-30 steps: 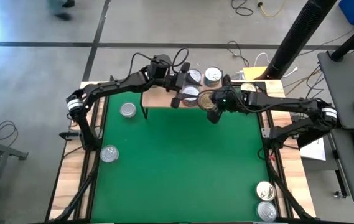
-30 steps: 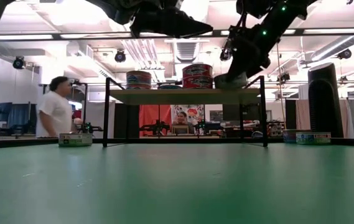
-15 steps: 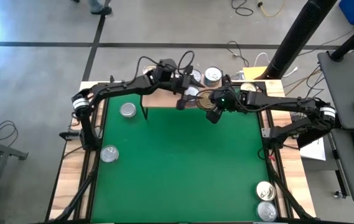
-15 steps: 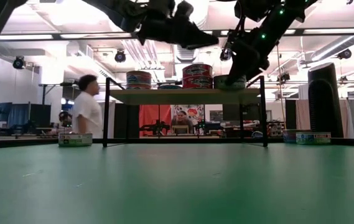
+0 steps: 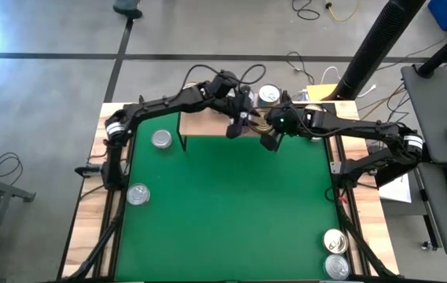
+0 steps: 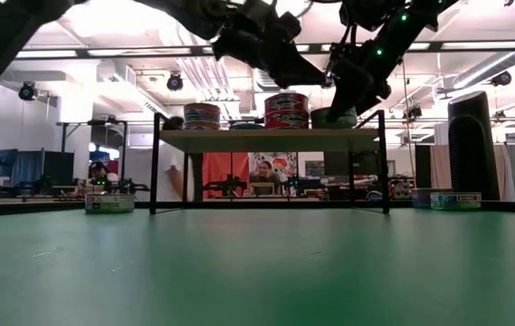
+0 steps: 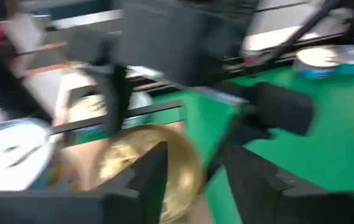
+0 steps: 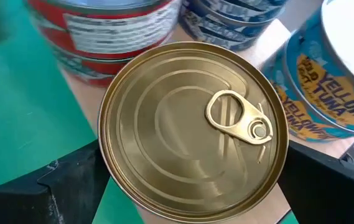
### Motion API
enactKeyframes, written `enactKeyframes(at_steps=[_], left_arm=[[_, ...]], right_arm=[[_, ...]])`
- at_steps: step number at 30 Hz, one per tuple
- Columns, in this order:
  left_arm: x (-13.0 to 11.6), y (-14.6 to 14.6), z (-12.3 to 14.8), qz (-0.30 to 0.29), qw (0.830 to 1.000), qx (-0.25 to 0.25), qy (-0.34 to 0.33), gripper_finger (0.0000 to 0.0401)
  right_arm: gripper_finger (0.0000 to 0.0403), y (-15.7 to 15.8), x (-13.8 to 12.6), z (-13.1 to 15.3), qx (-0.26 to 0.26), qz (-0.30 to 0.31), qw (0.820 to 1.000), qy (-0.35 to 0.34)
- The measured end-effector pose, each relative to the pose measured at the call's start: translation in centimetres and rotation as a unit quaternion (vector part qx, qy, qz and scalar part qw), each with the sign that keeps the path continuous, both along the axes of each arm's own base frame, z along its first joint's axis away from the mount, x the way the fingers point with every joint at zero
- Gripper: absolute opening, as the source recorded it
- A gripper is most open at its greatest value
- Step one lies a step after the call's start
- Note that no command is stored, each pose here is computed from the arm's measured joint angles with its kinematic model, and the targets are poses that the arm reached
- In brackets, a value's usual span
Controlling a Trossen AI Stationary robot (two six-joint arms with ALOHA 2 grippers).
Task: Stack canned seafood by type on shelf
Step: Put the green tuna can on the shelf
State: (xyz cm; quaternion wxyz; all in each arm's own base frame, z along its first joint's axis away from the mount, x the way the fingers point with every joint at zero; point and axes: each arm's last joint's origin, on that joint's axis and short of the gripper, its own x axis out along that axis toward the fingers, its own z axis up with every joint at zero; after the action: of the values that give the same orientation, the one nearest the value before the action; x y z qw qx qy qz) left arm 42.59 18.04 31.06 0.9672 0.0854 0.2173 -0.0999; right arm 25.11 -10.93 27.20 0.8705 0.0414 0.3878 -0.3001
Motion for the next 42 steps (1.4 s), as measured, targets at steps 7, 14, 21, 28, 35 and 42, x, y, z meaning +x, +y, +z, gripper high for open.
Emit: enactKeyframes(at_steps=[7,14,21,28,35,42], left_arm=[[1.6,0.5,-0.7,-0.029,0.999,-0.024,-0.008,0.0025],[2.9,1.4,-1.2,0.048,0.998,-0.027,0.043,0.0005],[3.4,2.0,-0.4,0.081,0.992,0.0,0.098,0.0],[4.2,2.1,-1.1,0.075,0.989,-0.007,0.129,0.0],[4.4,1.4,-1.8,0.073,0.986,-0.009,0.153,0.0],[4.3,1.4,-1.9,0.087,0.983,0.002,0.159,0.0]], right_arm=[[0.04,-0.3,0.1,-0.9,0.019,-0.01,1.0,0.002],[0.04,-0.3,0.3,-1.2,0.023,0.001,1.0,0.006],[0.04,-0.3,0.2,-1.1,0.016,0.014,1.0,0.013],[0.04,-0.3,0.2,-1.1,0.013,0.018,1.0,0.017],[0.04,-0.3,0.3,-1.0,0.01,0.018,1.0,0.01],[0.04,-0.3,0.3,-1.0,0.009,0.014,1.0,0.003]])
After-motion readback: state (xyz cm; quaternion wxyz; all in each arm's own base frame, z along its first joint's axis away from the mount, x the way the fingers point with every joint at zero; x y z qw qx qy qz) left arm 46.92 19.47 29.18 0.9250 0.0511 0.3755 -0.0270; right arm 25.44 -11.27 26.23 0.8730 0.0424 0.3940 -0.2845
